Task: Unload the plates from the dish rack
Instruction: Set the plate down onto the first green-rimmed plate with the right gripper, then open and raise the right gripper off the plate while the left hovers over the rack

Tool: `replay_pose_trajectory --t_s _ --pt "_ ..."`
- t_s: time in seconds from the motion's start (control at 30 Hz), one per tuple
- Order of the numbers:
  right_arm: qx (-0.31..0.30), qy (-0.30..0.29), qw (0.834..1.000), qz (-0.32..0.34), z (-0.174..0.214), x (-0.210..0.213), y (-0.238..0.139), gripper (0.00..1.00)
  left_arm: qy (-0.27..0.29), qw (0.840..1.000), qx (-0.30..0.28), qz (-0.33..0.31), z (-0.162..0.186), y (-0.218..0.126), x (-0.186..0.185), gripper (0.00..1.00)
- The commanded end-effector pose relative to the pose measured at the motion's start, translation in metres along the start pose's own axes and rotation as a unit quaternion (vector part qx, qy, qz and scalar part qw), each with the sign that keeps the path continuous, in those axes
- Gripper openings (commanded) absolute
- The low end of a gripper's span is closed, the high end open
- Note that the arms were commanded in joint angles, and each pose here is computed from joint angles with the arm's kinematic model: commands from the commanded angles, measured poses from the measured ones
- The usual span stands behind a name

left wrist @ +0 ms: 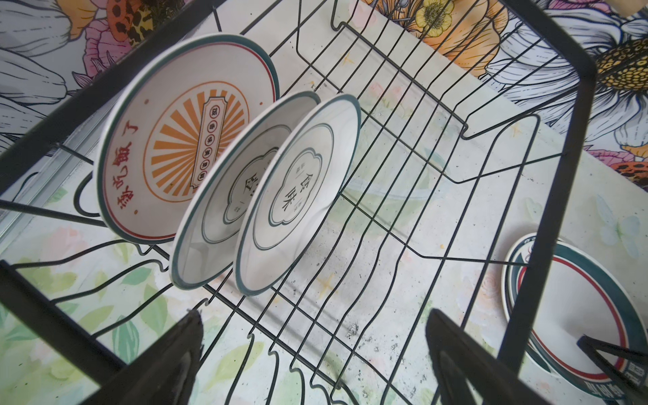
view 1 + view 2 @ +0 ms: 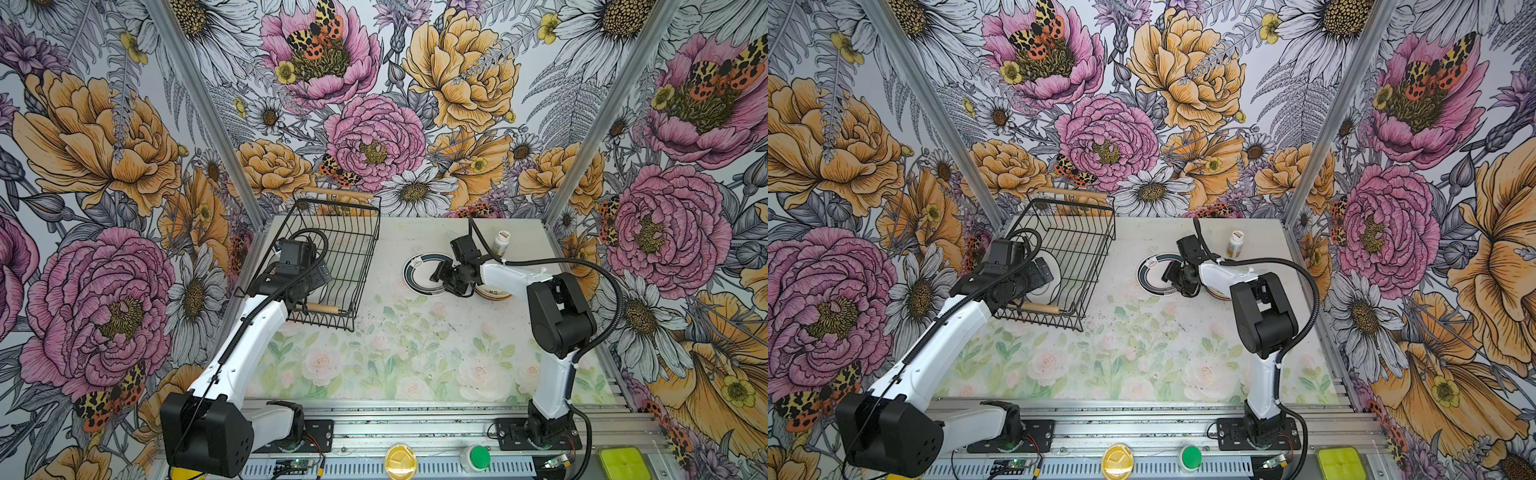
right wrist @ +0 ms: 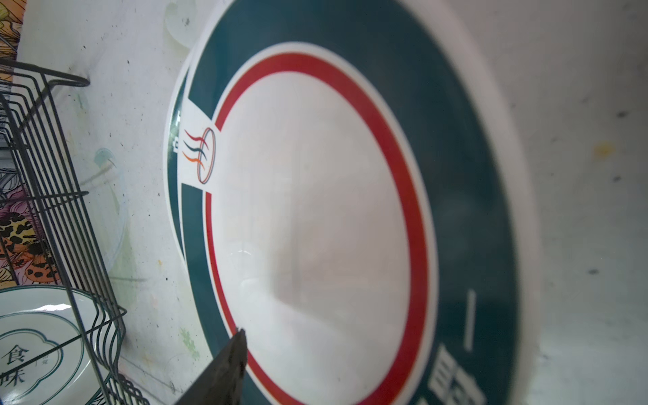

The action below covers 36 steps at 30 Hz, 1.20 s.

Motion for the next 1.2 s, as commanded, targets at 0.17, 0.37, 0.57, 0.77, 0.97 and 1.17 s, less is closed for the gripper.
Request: replay_pose_trajectory --t_s 0.17,0.37,0.57,0.77,0.97,1.17 --pt "-0.025 -0.037 0.999 0.026 -0.003 0.003 -0.015 0.66 0.005 1.0 0.013 0.005 0.005 0.008 0.0 0.99" --pt "-0.034 -0.052 0.997 0.047 -0.003 -0.002 -0.023 0.67 0.005 1.0 0.012 0.005 0.005 0.008 0.001 0.99" --pt "-0.039 -0.058 0.996 0.055 -0.002 -0.004 -0.027 0.74 0.004 1.0 0.014 0.007 0.005 0.01 0.0 0.99" --pt "-0.033 -0.059 0.996 0.054 -0.003 -0.002 -0.022 0.74 0.005 1.0 0.014 0.009 0.006 0.01 -0.001 0.99" --pt "-0.03 -0.063 0.996 0.052 -0.005 0.005 -0.017 0.74 0.006 1.0 0.012 0.009 0.006 0.008 0.001 0.99" --pt "-0.024 -0.075 0.994 0.072 -0.004 0.003 -0.008 0.75 0.004 1.0 0.01 0.006 0.006 0.007 0.005 0.99"
Point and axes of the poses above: each gripper's point midway between its finger pads, its own y axis out along the fingers, its own x axis along the line the jaws close on, z = x × y, the point moved 5 cm from there along -y, back along the fingers, and after that the axes turned 14 degrees about y, right-handed, at the moved point
